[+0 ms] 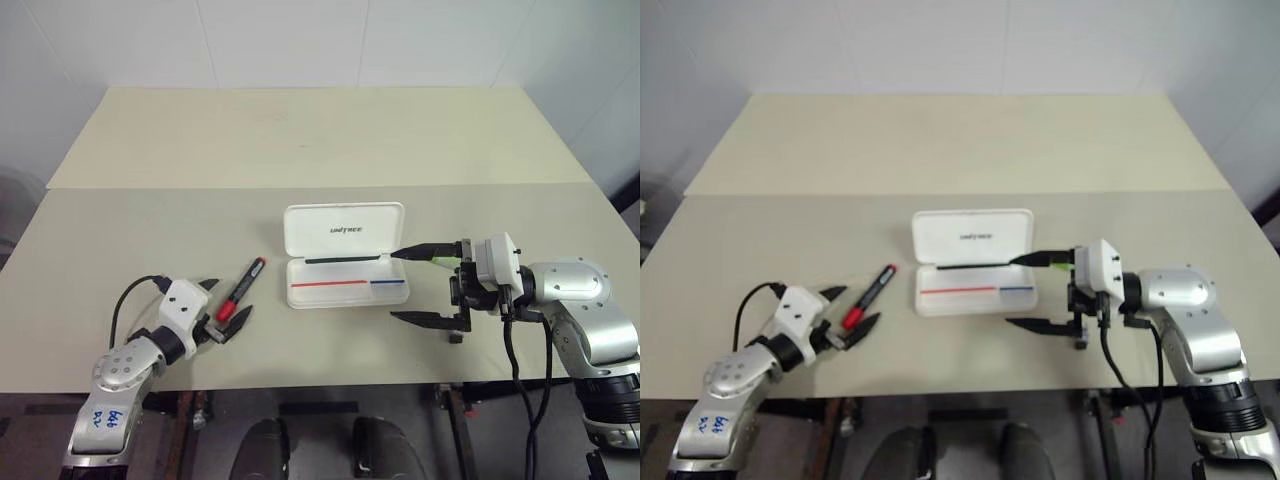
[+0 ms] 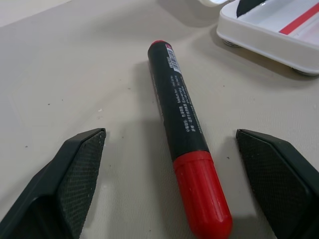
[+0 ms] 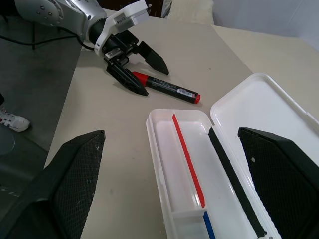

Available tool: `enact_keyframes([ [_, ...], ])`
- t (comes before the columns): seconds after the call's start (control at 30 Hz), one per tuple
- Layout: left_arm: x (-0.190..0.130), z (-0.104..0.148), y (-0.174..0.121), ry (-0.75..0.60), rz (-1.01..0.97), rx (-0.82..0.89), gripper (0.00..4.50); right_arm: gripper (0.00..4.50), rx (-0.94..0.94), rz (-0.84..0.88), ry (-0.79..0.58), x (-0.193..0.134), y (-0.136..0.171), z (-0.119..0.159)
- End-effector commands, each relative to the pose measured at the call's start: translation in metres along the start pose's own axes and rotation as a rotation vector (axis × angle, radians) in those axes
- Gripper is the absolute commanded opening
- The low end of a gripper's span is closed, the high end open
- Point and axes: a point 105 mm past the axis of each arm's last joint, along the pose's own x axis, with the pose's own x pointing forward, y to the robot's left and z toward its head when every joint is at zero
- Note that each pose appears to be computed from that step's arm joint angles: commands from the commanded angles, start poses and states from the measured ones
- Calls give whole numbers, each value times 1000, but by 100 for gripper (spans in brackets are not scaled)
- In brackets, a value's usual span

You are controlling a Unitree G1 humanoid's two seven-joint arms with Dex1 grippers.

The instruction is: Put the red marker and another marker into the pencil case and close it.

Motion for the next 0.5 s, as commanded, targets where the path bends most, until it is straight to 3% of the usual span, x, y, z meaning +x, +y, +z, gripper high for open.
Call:
enact_keyframes([
  [0.03, 11, -6, -15, 13, -39, -81, 384, 450, -50, -13, -28, 2, -3, 15],
  [0.33, 14, -8, -20, 35, -41, -119, 83, 450, -59, -29, -37, 5, -7, 18],
  [0.37, 14, -7, -21, 29, -45, -123, 61, 450, -61, -30, -38, 5, -8, 18],
  [0.5, 15, 11, -22, -59, -66, -91, 61, 450, -63, -35, -39, 5, -9, 18],
])
